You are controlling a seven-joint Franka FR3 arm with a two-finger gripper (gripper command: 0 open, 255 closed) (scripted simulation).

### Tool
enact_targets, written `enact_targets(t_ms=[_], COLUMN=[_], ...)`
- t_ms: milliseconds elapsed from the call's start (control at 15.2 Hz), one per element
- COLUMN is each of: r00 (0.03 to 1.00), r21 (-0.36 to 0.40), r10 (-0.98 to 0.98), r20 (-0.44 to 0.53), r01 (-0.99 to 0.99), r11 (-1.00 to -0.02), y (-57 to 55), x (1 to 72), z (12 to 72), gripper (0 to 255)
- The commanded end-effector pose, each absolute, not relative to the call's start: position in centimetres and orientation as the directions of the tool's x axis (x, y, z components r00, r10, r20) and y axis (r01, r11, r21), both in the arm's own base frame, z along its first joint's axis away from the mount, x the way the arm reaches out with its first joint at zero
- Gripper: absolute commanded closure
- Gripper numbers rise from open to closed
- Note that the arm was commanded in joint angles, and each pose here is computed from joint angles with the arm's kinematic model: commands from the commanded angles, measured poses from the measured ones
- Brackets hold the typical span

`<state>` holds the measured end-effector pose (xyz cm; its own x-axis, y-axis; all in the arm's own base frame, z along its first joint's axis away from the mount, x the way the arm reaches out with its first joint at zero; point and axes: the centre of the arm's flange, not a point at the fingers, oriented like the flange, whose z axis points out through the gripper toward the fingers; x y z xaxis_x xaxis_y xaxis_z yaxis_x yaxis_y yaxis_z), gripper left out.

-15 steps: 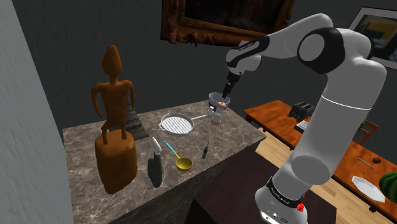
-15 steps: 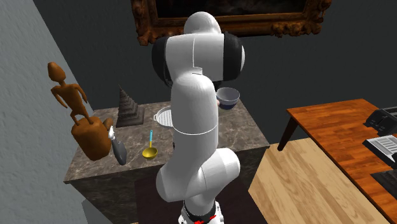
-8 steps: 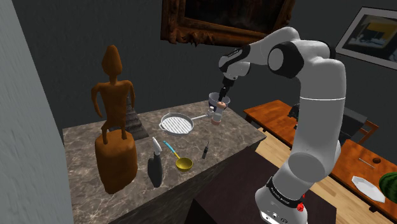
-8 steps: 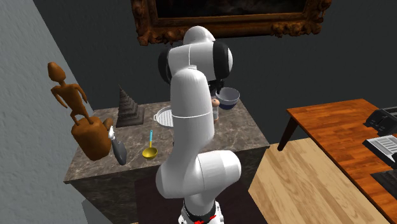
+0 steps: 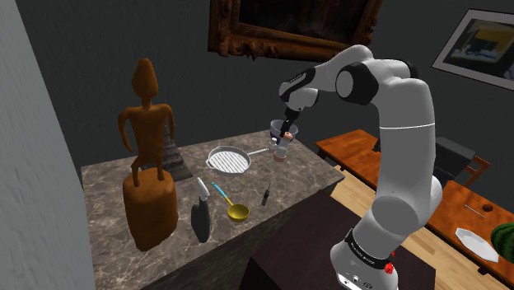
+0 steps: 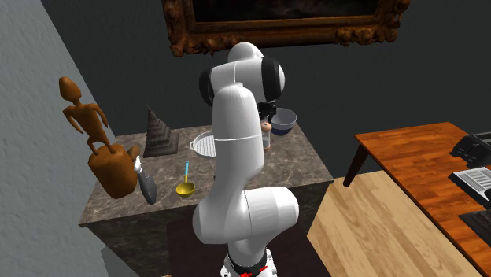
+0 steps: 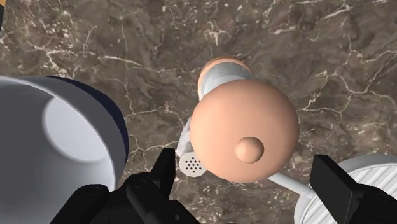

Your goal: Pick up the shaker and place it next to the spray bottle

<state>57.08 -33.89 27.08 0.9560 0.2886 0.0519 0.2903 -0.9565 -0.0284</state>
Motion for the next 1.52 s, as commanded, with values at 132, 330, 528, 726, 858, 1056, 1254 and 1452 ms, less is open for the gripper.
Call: enact_targets(t_ms=[132,330,528,726,858,1056,1254,1452], r00=[0.956,0.956,0.956,0.956,0.956,0.956,0.956,0.956], r21=[-0.028,-0.028,-0.028,-0.028,-0.028,-0.028,-0.028,-0.028], r10=[0.289,0.289,0.289,0.289,0.289,0.289,0.288,0.289], r20=[0.052,0.052,0.052,0.052,0.052,0.052,0.052,0.052], r01=[0.290,0.290,0.290,0.290,0.290,0.290,0.290,0.290], r11=[-0.957,-0.957,-0.957,-0.957,-0.957,-0.957,-0.957,-0.957], y=[-33.8,-33.8,-33.8,-33.8,-33.8,-33.8,-33.8,-33.8], x=[57.2,57.2,57.2,57.2,57.2,57.2,57.1,57.2], z=[26.2,26.2,26.2,26.2,26.2,26.2,27.3,28.8], gripper=[0,0,255,255,255,255,255,255])
